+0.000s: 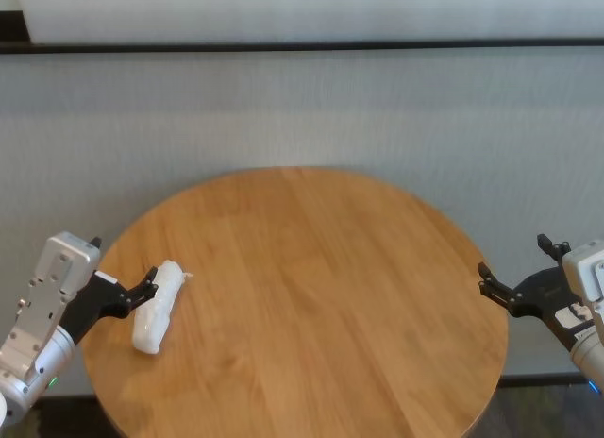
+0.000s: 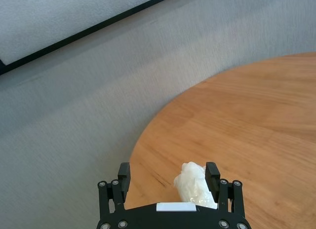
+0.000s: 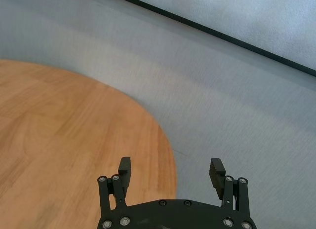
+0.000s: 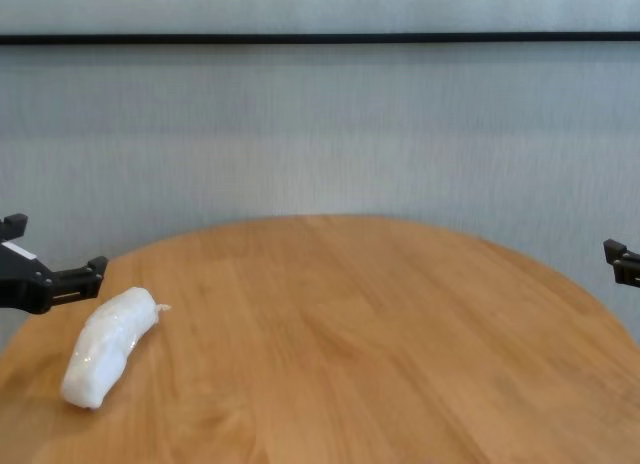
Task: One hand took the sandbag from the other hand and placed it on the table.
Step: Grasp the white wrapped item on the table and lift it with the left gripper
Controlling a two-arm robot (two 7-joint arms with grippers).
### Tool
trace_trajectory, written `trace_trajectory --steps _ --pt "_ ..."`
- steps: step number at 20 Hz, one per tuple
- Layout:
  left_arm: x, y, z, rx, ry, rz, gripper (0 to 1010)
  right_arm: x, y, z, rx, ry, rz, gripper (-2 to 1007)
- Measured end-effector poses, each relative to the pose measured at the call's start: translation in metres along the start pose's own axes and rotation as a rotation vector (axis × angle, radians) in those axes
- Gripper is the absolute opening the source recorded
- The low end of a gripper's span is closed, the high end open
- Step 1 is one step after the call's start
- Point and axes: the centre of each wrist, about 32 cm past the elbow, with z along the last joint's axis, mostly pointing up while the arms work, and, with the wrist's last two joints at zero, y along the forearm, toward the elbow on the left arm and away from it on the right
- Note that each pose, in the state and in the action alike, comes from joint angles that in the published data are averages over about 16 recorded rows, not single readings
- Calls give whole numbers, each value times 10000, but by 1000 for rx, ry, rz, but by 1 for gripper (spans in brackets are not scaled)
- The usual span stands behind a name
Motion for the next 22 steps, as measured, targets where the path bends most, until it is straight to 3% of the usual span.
trace_trajectory --steps 22 --pt "0 0 0 0 0 0 1002 0 0 0 0 0 0 1001"
